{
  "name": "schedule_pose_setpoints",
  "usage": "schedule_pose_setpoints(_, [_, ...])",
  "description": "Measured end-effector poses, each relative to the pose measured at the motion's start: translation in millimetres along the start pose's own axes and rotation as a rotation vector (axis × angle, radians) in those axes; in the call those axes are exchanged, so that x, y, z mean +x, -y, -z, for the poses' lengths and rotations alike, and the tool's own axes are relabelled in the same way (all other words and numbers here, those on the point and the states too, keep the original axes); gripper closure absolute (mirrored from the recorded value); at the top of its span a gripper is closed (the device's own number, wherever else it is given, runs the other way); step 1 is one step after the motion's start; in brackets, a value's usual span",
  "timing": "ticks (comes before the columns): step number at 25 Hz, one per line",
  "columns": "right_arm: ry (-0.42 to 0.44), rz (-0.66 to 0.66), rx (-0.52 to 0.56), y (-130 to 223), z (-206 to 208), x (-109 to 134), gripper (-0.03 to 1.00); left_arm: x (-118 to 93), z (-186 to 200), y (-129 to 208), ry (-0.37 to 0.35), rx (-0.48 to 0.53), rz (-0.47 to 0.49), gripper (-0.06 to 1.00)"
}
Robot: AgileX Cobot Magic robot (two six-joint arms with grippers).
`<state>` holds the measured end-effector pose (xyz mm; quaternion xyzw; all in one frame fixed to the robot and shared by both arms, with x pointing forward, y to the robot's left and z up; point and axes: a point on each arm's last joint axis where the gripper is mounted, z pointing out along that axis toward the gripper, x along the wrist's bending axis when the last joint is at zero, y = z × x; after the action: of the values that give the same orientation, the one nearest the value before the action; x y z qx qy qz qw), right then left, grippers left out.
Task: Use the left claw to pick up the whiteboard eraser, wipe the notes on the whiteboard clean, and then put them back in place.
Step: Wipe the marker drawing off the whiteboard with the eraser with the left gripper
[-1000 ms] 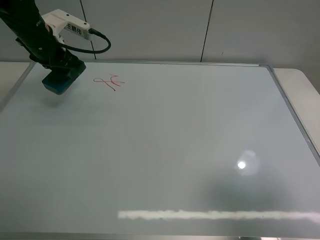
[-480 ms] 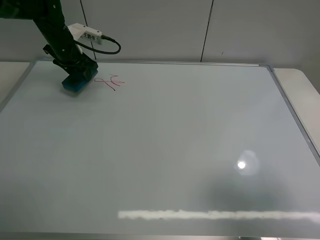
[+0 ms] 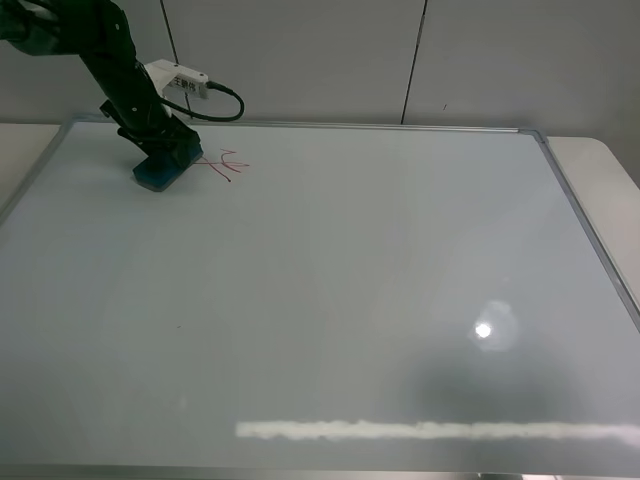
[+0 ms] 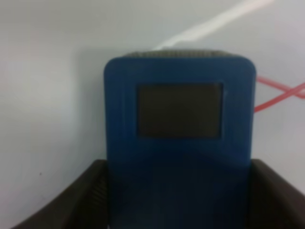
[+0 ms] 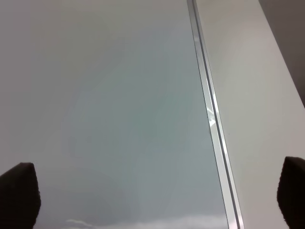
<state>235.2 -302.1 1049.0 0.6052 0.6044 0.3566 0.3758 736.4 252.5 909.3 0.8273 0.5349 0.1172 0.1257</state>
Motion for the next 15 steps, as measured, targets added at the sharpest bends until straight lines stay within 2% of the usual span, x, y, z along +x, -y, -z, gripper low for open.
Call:
schedule_pose_setpoints(4, [0.0, 0.0, 0.0, 0.0, 0.0, 0.0, -0.03, -22.3, -4.8, -7.4, 0.087, -0.029, 0.001, 0.39])
schedule_pose_setpoints(13, [0.0, 0.0, 0.0, 0.0, 0.0, 0.0, -0.03, -125.5, -9.3, -26.2, 0.193, -0.047, -0.158, 0.39])
schedule_pose_setpoints(15, [0.0, 0.0, 0.0, 0.0, 0.0, 0.0, -0.03, -137.8, -10.9, -27.5, 0.202, -0.056, -0.171, 0.39])
